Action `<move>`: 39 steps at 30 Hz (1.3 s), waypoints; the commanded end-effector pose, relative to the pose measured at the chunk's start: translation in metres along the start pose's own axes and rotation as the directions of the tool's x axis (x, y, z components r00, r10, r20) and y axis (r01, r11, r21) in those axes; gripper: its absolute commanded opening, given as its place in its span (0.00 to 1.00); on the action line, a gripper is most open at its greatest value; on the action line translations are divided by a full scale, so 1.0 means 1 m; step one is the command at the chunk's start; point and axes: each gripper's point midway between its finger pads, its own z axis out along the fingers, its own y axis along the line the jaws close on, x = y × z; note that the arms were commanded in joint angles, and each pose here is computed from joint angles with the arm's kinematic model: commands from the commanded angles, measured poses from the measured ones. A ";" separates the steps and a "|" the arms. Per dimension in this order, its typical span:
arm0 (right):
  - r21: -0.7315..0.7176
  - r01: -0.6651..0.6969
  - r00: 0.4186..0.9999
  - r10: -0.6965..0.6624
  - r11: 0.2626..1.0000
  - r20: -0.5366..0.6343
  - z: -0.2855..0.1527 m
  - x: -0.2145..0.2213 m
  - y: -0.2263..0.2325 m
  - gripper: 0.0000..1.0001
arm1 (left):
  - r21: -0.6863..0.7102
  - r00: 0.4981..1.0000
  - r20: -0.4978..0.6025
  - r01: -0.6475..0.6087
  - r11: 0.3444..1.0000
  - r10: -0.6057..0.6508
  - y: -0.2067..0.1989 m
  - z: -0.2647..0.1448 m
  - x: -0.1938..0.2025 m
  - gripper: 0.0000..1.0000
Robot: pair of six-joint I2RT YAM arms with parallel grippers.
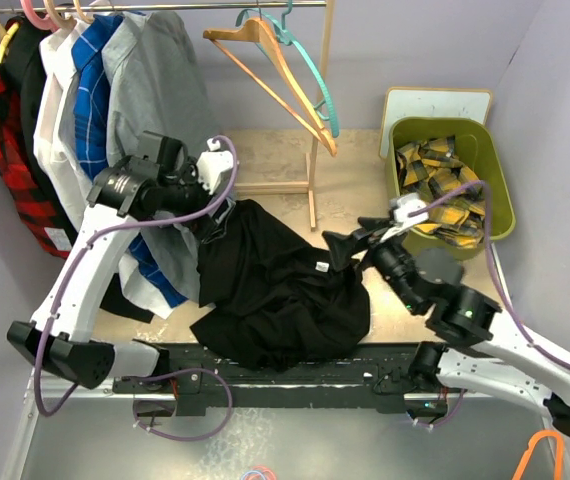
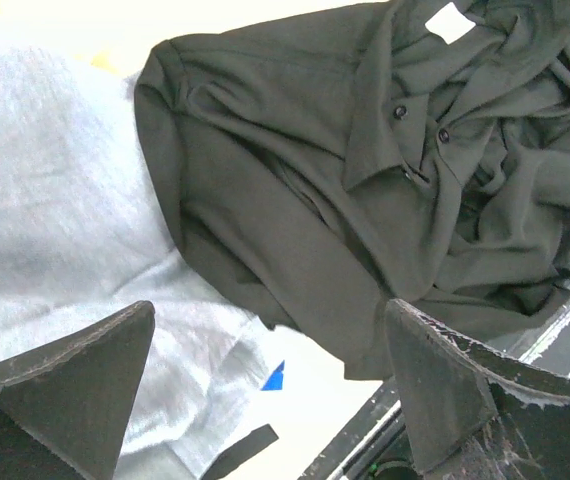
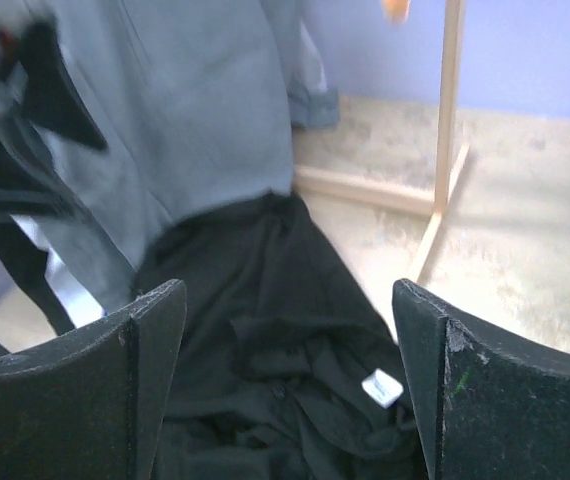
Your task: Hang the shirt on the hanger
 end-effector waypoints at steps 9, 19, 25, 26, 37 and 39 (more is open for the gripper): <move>0.161 0.092 0.964 -0.128 0.983 0.235 0.006 -0.210 0.009 0.75 | 0.062 0.926 0.293 0.228 0.972 -0.236 0.008 -0.054 0.000 1.00; 0.111 0.078 0.974 -0.099 0.991 0.203 0.118 -0.267 -0.015 0.57 | 0.004 0.933 0.273 0.241 0.971 -0.232 0.017 -0.052 0.028 1.00; 0.103 0.082 0.982 -0.098 0.991 0.160 0.142 -0.253 -0.028 0.60 | -0.019 0.935 0.267 0.246 0.969 -0.232 0.024 -0.047 0.032 1.00; 0.105 0.082 0.984 -0.097 0.991 0.149 0.145 -0.249 -0.030 0.61 | -0.011 0.935 0.267 0.245 0.969 -0.234 0.024 -0.046 0.031 1.00; 0.088 0.097 0.994 -0.101 0.991 0.041 0.173 -0.204 -0.040 0.61 | 0.017 0.937 0.254 0.244 0.970 -0.240 0.025 -0.040 0.030 1.00; 0.077 0.102 0.994 -0.104 0.992 0.022 0.180 -0.198 -0.040 0.61 | 0.021 0.938 0.252 0.242 0.970 -0.239 0.024 -0.040 0.031 1.00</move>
